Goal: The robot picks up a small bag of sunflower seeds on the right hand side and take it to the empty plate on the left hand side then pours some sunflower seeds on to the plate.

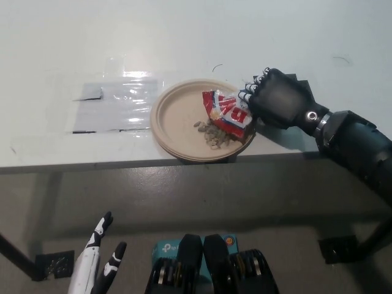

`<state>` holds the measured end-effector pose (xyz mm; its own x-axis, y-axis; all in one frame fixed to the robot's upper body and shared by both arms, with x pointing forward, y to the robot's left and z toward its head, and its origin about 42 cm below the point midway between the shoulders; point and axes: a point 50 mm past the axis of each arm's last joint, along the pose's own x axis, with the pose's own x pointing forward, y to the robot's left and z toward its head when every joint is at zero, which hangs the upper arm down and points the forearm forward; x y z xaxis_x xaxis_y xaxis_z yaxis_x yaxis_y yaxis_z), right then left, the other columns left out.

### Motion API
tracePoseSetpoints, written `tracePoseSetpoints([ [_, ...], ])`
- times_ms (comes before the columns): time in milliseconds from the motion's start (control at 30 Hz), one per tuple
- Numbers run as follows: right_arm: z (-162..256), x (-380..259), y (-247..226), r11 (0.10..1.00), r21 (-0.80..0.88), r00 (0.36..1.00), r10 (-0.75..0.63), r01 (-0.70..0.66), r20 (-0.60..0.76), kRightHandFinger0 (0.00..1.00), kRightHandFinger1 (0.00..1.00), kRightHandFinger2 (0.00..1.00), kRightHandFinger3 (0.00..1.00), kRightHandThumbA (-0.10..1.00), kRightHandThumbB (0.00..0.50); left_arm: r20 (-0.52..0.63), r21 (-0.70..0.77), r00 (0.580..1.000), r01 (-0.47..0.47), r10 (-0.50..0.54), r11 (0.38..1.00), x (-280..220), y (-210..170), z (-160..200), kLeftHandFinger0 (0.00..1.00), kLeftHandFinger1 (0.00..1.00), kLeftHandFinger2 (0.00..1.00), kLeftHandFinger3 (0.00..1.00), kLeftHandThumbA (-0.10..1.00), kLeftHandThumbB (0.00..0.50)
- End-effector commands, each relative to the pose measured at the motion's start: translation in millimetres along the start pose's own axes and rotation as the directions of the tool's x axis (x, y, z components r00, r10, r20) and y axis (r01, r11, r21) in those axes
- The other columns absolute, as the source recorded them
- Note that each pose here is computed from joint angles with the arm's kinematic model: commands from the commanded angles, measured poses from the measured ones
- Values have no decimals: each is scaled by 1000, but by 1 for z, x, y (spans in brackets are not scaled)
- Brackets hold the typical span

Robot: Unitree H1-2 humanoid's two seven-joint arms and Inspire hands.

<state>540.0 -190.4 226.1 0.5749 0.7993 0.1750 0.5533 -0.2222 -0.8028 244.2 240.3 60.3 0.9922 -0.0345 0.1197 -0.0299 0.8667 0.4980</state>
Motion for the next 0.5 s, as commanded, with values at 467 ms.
tracePoseSetpoints([
  [467, -47, 19, -41, 954, -261, 989, -147, 146, 19, 0, 0, 25, 28, -100, 325, 48, 22, 999, 4, -5, 1000, 0, 6, 6, 1000, 1000, 1000, 1000, 1000, 11],
])
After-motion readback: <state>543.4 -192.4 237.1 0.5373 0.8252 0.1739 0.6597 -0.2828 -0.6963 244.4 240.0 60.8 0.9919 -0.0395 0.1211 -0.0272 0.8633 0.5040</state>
